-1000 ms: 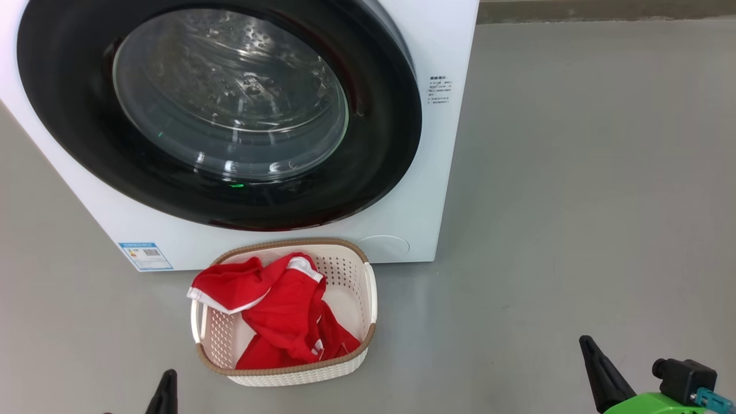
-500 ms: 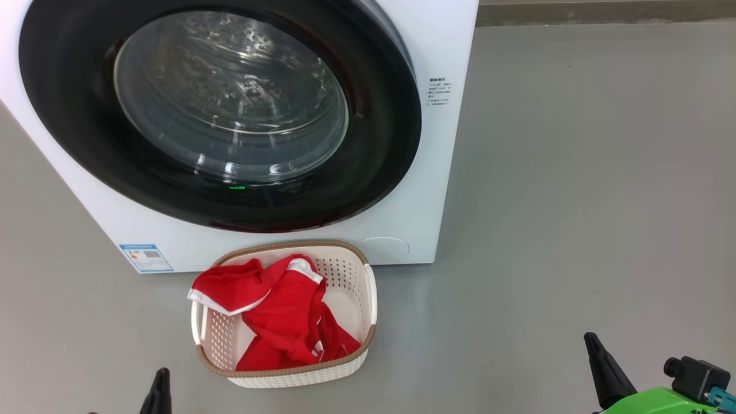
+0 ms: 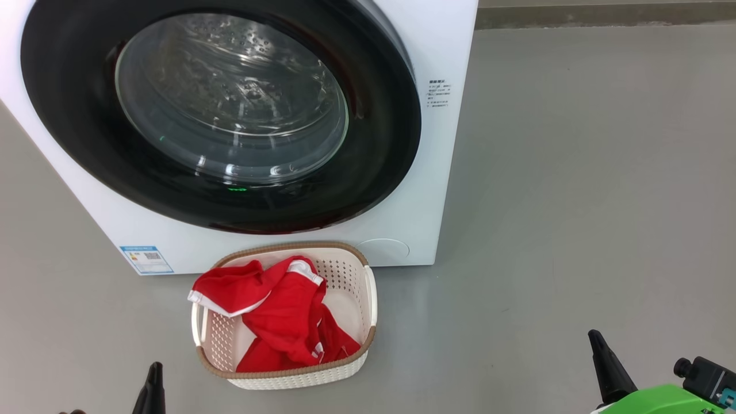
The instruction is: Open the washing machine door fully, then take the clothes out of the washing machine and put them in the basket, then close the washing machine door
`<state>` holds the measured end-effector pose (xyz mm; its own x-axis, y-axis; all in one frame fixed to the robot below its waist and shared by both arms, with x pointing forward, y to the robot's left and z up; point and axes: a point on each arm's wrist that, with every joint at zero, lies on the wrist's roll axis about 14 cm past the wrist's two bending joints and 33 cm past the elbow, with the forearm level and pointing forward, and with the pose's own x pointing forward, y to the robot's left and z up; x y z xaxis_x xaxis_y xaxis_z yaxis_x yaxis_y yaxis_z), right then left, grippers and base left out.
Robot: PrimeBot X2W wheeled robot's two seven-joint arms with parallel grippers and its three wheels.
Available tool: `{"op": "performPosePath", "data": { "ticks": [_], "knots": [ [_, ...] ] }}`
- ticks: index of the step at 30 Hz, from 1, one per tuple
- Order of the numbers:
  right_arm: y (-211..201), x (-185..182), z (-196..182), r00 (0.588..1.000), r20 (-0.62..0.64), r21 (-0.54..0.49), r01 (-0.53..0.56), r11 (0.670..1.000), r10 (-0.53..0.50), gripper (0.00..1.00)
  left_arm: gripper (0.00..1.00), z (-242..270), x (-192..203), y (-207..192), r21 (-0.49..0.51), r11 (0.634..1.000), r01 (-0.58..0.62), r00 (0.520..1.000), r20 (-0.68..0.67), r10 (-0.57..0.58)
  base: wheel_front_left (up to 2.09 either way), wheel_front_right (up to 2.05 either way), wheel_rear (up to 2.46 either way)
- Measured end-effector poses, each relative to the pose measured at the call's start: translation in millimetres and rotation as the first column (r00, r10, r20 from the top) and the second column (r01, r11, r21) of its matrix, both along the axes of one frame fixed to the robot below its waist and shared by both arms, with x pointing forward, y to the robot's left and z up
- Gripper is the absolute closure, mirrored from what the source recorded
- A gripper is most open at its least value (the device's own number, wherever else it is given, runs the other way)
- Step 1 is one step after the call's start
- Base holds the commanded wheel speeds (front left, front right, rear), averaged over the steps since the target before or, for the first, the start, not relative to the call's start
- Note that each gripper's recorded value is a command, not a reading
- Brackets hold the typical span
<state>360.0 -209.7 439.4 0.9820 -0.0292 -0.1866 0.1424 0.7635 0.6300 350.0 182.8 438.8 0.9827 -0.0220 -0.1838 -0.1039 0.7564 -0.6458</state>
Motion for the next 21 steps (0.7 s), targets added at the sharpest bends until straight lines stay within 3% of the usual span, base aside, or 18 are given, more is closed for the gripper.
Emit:
{"op": "performPosePath", "data": {
  "ticks": [21],
  "knots": [
    [-1.7, 2.2, 6.0, 0.998, 0.003, 0.221, 0.055, 0.974, -0.057, 1.00, 1.00, 6.8, 6.3, 2.6, -0.217, 0.975, -0.053, 0.999, -0.006, 0.053, 0.00, 0.00, 0.00]
  ]
}}
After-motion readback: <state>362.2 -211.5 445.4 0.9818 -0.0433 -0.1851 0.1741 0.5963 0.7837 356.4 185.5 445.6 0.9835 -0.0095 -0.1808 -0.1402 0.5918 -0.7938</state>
